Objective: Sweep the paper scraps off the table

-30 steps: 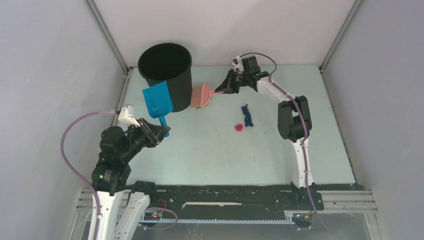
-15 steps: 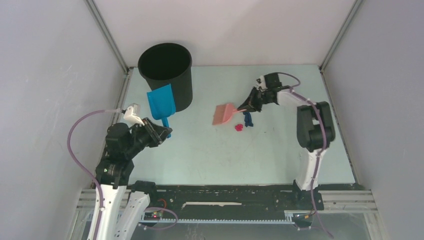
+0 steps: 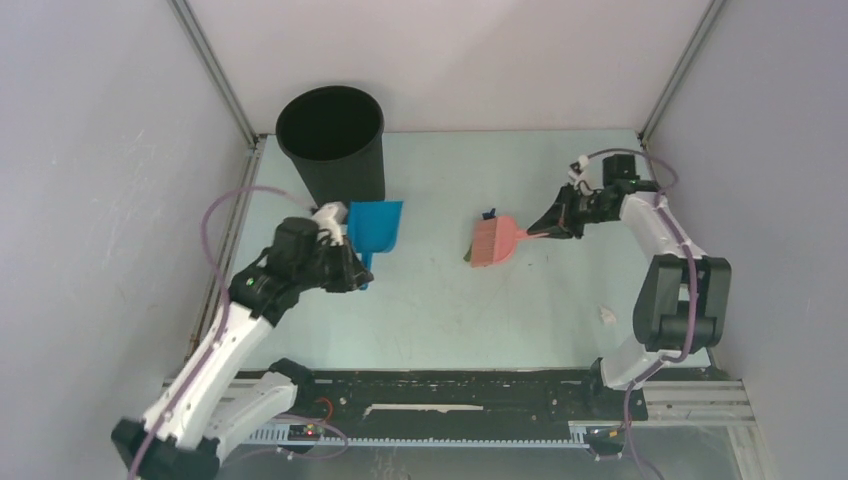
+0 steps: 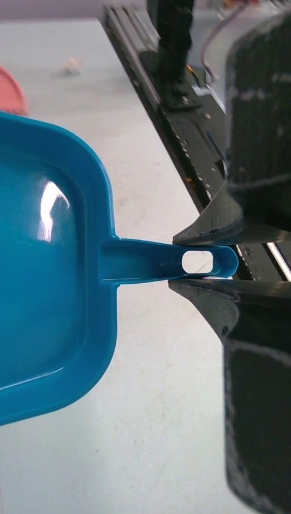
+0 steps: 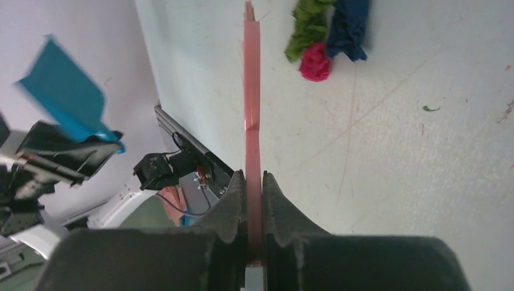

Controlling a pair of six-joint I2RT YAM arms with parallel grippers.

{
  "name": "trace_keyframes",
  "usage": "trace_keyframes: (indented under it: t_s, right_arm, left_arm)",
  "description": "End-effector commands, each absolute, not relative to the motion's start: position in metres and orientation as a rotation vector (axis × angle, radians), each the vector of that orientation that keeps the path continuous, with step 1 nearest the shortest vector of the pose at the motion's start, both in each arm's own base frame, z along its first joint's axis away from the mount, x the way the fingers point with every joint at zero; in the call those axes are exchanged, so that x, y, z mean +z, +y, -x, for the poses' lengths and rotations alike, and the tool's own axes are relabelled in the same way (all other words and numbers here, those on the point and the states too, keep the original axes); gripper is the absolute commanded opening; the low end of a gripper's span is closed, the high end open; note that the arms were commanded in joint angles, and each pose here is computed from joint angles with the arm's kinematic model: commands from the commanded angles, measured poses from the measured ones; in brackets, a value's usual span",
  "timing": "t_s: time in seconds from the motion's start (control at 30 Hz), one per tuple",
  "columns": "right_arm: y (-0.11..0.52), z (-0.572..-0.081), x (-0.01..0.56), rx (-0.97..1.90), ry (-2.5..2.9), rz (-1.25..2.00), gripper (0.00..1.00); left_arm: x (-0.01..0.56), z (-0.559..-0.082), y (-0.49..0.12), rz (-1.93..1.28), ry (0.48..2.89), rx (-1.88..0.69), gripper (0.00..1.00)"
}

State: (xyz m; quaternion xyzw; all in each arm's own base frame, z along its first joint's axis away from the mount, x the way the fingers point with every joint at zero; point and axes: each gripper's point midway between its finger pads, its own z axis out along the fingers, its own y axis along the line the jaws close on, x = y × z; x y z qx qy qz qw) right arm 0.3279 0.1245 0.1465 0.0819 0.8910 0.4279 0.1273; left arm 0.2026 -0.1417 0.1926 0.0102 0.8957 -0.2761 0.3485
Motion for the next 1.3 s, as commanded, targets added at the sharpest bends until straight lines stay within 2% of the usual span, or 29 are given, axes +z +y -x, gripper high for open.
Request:
trace_keyframes:
  t_s: [0.0, 0.1, 0.23, 0.43, 0.57, 0.77, 0.97, 1.27]
  right_arm:
    - [0.109, -0.323, 0.227, 1.245, 2.386, -0.002, 0.00]
    - [0.081, -0.340, 0.244, 1.029, 2.365, 0.030, 0.00]
    - [0.040, -0.368, 0.255, 0.580, 2.370, 0.120, 0.00]
    - [0.036, -0.381, 0.260, 0.093, 2.340, 0.309, 0.00]
    - [0.037, -0.399, 0.277, -0.200, 2.296, 0.444, 0.00]
    - [0.065, -0.433, 0.278, -0.348, 2.285, 0.595, 0.00]
    - [0.113, -0.454, 0.230, -0.359, 2.364, 0.766, 0.00]
    - [0.173, -0.404, 0.162, -0.197, 2.547, 0.967, 0.00]
  left_arm:
    - [0.189, -0.205, -0.149, -0.260, 2.415, -0.512, 0.00]
    - [0.160, -0.188, -0.154, -0.426, 2.577, -0.426, 0.02]
    - [0.126, -0.170, -0.162, -0.619, 2.723, -0.320, 0.01]
    - [0.114, -0.172, -0.179, -0.809, 2.758, -0.144, 0.00]
    - [0.108, -0.175, -0.199, -0.926, 2.764, -0.138, 0.00]
    - [0.097, -0.186, -0.224, -1.005, 2.795, -0.128, 0.00]
    - [0.091, -0.192, -0.242, -1.054, 2.802, -0.181, 0.00]
    - [0.074, -0.195, -0.250, -1.139, 2.834, -0.172, 0.00]
